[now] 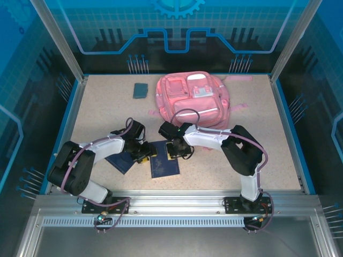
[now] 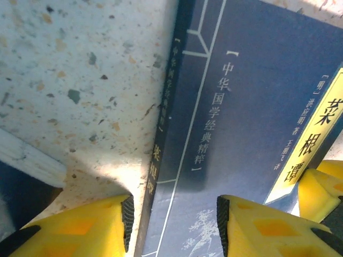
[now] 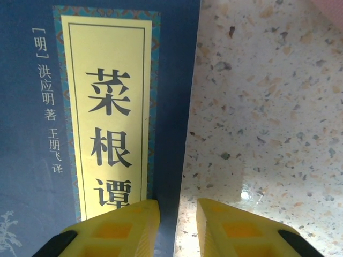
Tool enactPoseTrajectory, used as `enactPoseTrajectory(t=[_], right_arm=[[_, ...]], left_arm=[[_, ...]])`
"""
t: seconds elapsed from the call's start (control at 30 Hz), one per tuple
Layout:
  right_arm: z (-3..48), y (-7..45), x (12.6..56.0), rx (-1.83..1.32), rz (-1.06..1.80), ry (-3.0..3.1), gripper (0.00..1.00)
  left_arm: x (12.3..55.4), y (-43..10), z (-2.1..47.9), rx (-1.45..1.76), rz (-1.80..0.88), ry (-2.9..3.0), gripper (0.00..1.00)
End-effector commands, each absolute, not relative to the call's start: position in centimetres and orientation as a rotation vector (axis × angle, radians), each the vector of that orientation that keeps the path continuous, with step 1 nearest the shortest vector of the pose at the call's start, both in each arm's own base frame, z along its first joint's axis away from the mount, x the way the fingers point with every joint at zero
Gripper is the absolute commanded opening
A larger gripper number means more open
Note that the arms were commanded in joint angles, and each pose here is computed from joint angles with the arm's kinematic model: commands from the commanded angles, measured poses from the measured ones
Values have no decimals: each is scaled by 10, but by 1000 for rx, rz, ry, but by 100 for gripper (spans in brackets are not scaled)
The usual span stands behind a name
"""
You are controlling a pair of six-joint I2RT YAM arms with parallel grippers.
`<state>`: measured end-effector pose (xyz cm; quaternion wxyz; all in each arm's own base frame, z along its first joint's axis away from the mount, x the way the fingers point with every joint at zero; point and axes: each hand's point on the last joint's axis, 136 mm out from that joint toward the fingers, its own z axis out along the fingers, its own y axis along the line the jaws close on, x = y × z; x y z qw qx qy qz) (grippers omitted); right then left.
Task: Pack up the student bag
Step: Pick up the book from the bottom-left of the table.
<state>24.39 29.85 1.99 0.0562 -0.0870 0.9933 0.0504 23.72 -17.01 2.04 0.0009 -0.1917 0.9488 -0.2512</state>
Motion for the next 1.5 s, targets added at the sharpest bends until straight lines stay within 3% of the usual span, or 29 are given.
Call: enactPoseTrajectory(t=[0.0,0.33,0.63,1.03,1.2,1.33,1.47], right_arm=[[-2,288,232,-237,112,3083,28],[-6,292,231,-246,141,3096,28],[-7,288,227,-233,154,3103,28],[-3,288,228,-209,189,3092,28],[5,286,231,-196,191,3066,29],[37,288,244,-190,266,2960,36],[88,287,265,-137,430,2752,60]], left_arm=[[240,-183,24,-516,-855,2979,45],[244,-214,58,-308,-1172,2856,34],[242,-232,114,-136,-1454,2579,43],[248,-235,86,-312,-1455,2702,34],[252,-224,85,-287,-1298,2732,19],[260,-215,104,-226,-1207,2672,10],[274,-204,141,-202,-1168,2549,7]])
